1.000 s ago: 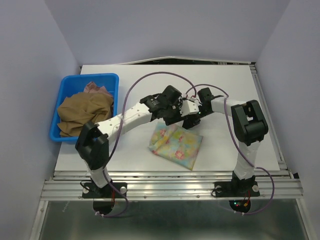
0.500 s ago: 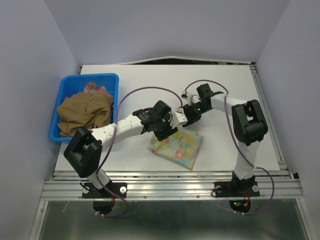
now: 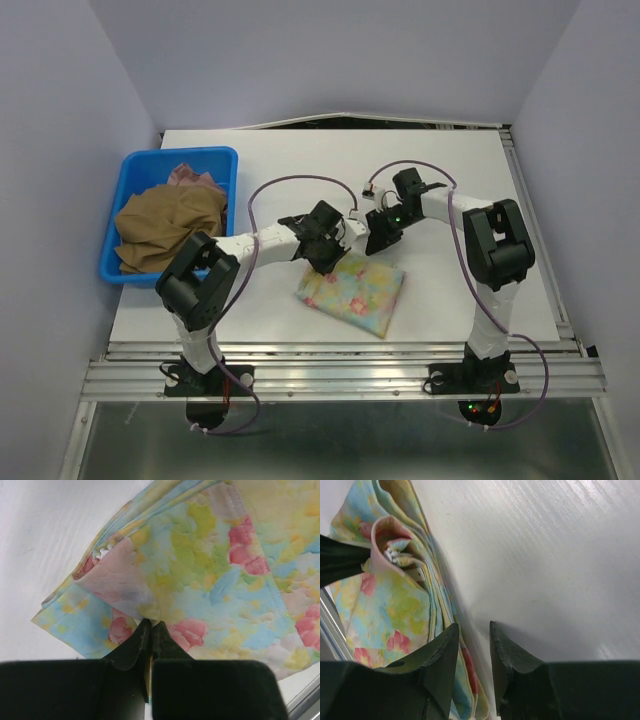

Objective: Fold and stack the skirts
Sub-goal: Fold the skirt

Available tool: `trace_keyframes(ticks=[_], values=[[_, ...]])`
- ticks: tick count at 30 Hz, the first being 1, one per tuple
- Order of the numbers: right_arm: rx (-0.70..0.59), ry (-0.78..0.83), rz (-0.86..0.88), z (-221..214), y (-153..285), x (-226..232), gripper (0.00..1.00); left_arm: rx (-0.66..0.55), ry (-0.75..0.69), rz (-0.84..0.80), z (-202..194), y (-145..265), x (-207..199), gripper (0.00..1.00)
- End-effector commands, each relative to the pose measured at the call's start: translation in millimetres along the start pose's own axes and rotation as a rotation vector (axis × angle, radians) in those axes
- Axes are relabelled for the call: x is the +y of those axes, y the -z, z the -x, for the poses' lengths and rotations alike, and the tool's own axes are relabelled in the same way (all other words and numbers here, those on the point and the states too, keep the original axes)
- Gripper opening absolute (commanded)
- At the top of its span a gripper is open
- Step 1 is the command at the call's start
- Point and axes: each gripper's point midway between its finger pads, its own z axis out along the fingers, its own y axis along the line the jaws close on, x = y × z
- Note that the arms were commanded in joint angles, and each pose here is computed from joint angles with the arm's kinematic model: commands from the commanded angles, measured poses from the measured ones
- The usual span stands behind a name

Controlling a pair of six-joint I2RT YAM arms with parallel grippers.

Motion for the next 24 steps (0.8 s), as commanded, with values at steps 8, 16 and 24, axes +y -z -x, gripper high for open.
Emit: trace_keyframes(ticks=[8, 16, 24], values=[[-0.157, 0.19, -0.336, 76, 72, -10, 0.39, -0.019, 0.262, -0.091, -6, -15, 31, 0.0], [-0.206, 0.163, -0.304, 75, 114, 39, 0.42, -0.054, 0.367, -0.13, -4, -8, 49, 0.31], [-0.114, 0.129, -0.191, 17, 74, 94, 0.59, -0.177, 0.342, -0.126, 30, 25, 65, 0.64]])
